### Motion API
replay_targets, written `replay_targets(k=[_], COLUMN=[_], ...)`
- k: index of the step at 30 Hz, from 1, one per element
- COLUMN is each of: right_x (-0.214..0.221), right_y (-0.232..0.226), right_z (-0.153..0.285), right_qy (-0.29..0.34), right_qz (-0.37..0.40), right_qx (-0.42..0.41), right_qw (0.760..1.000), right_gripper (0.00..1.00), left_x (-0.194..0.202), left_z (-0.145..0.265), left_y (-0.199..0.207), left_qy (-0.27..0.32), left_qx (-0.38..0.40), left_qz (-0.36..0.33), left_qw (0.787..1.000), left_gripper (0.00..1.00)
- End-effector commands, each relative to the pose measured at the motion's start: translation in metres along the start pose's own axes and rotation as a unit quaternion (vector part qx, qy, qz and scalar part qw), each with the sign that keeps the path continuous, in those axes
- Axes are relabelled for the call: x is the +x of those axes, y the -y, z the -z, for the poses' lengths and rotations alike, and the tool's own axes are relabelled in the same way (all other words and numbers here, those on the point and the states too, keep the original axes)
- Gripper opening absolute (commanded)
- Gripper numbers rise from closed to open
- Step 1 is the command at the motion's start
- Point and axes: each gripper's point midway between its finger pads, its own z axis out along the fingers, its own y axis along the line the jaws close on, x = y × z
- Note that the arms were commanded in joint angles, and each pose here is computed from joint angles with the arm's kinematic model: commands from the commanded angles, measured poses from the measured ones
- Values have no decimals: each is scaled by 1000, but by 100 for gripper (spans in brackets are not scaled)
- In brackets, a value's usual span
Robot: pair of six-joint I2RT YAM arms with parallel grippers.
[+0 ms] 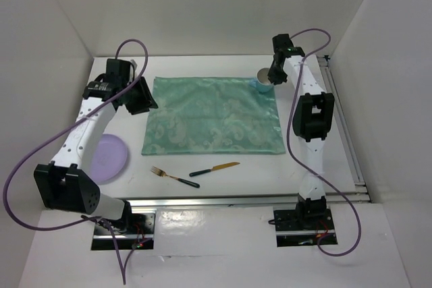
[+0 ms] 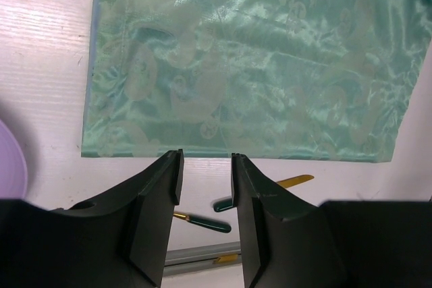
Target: Set the dinner table for one person
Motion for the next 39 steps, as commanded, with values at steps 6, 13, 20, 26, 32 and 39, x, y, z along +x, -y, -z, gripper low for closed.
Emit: replay_targets(k=[6,13,20,26,32,39], right_x=[-20,-27,-55,-78,-90,-57], right_y=[-13,-19,-36,-41,-23,-16], right_z=[9,12,44,111,188,236], right_qy=[20,35,76,125,188,198], right_qz=[-12,-5,0,1,6,20], right_qx=[-44,-62,-97,-130,-145,-187], right_qw=[999,997,992,984,971,962], right_gripper=[0,42,93,100,100,100], left_x=[3,5,11,35,67,60], left_z=[-10,-13,-9,-5,-4,-27], left_y=[-6,-10,-22,-51,-109,-151], left_qy=[-8,-13,-14,-28,-49,-49], left_qx=[-16,-26,-56,-129,-247,-321], left_qz=[-12,-6,6,58,108,111], left_qw=[1000,1000,998,990,962,939], left_gripper=[51,54,55,55,55,87])
